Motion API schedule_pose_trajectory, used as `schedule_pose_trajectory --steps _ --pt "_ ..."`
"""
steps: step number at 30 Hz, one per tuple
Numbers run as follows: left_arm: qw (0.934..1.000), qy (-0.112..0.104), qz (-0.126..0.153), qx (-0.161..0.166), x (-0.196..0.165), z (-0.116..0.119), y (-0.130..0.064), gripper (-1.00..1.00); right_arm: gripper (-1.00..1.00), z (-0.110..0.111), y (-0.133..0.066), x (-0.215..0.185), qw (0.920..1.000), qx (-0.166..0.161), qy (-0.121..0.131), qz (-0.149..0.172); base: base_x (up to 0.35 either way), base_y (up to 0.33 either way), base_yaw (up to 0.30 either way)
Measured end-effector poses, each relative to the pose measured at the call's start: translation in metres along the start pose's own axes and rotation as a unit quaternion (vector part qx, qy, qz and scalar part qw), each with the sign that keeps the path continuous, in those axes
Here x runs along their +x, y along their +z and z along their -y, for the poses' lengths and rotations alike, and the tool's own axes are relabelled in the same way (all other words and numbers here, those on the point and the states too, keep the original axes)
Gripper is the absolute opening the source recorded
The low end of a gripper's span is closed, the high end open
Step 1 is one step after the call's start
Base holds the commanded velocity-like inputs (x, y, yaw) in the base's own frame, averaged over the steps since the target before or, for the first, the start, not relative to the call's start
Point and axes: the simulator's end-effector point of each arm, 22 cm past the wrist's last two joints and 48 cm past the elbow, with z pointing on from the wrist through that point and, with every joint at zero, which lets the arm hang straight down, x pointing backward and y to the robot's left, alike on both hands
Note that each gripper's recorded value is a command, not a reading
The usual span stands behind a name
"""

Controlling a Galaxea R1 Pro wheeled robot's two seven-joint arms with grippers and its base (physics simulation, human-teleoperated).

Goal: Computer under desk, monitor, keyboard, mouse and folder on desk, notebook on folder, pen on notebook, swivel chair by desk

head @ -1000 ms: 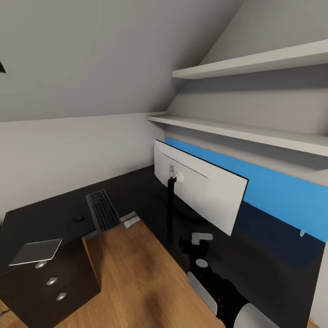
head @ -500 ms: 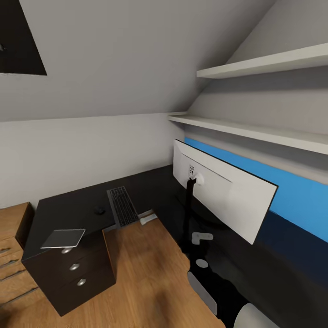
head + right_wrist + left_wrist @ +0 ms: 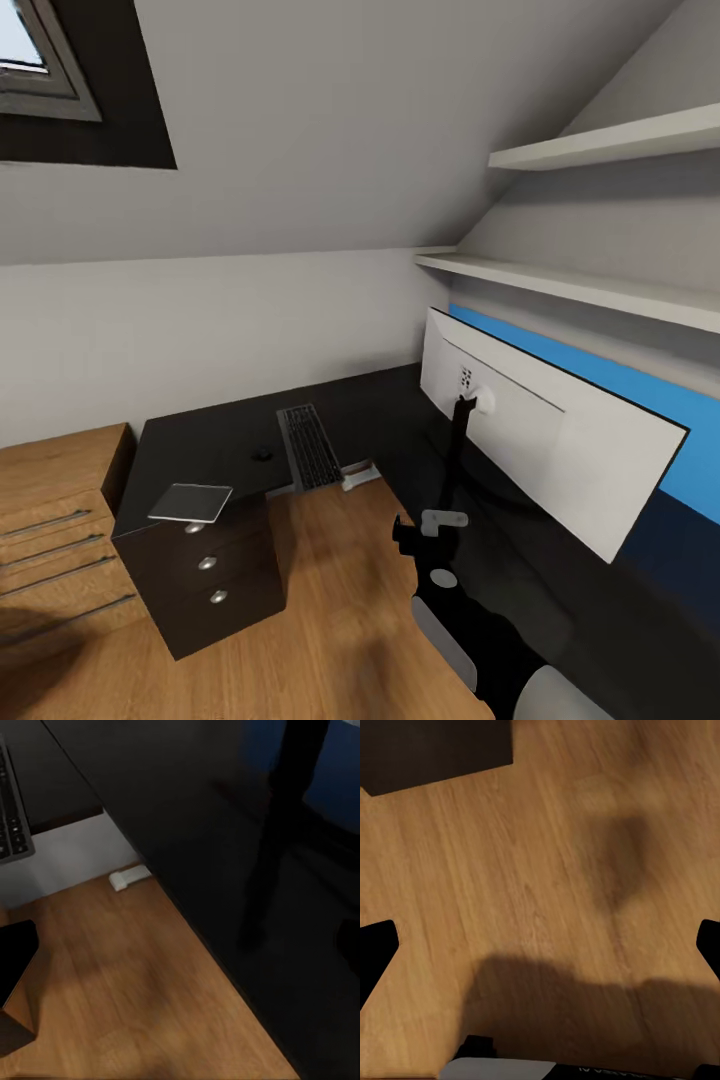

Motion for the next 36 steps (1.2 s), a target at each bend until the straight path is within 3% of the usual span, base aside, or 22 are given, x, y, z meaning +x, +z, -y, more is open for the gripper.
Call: schedule_pose_trajectory --steps 20,23,27,33,36 --pt "1.0000 0.000 0.000 0.001 0.000 0.001 0.000 1.00 1.00 0.003 0.000 0.000 1.0000 0.002 -0.001 0.002 0.000 0.000 0.049" --pt "1.0000 0.000 0.000 0.001 0.000 0.001 0.000 1.00 1.00 0.012 0.004 0.006 0.9999 0.012 0.001 0.005 0.000 0.000 0.000" --pt "1.0000 0.000 0.000 0.001 0.000 0.001 0.000 1.00 1.00 0.049 0.016 0.020 0.9983 0.053 0.004 0.024 0.000 0.000 0.000" --pt "1.0000 0.001 0.000 0.001 0.000 0.001 0.000 1.00 1.00 0.094 0.040 -0.020 0.9915 0.102 0.004 0.082 0.000 0.000 0.000" --pt "1.0000 0.001 -0.001 0.001 0.001 0.001 0.000 1.00 1.00 0.105 0.048 -0.041 0.9884 0.115 0.002 0.099 0.000 0.000 0.000"
